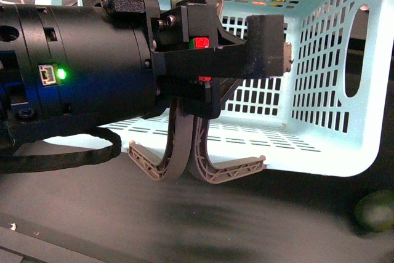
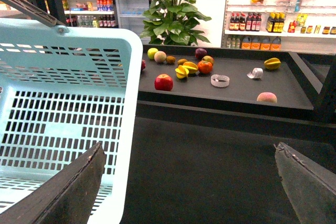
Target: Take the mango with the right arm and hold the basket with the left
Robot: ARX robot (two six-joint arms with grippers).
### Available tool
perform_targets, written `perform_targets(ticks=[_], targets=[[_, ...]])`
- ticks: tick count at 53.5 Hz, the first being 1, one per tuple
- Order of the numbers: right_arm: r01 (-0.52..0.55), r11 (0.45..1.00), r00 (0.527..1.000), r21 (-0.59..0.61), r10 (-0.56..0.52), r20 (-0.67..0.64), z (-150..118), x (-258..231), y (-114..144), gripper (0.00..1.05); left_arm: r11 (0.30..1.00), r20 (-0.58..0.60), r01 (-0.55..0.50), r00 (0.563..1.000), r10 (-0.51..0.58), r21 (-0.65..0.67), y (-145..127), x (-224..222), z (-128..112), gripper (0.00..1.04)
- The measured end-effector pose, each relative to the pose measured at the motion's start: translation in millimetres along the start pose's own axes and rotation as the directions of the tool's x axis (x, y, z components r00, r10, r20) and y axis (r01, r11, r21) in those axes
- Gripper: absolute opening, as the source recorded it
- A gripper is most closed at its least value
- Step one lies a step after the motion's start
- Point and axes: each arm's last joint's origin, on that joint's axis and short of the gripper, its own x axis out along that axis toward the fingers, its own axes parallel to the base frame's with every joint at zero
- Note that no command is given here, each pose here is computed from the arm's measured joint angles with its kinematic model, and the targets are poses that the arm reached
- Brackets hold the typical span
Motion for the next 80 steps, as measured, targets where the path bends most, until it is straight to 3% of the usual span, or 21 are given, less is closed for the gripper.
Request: perform_targets(ticks=[14,80], targets=[[0.0,1.0,1.0,0.0,0.0,0.0,0.0,0.0,0.0,0.97,0.999,0.011,-0.038,0.999,0.038,-0.002,2.4,-1.1,0.0,0.08],[0.0,1.0,1.0,0.0,0.0,0.0,0.0,0.0,0.0,0.97,1.0,0.008,-0.03,1.0,0.03,-0.001,2.1,-1.1,-0.2,0.08]])
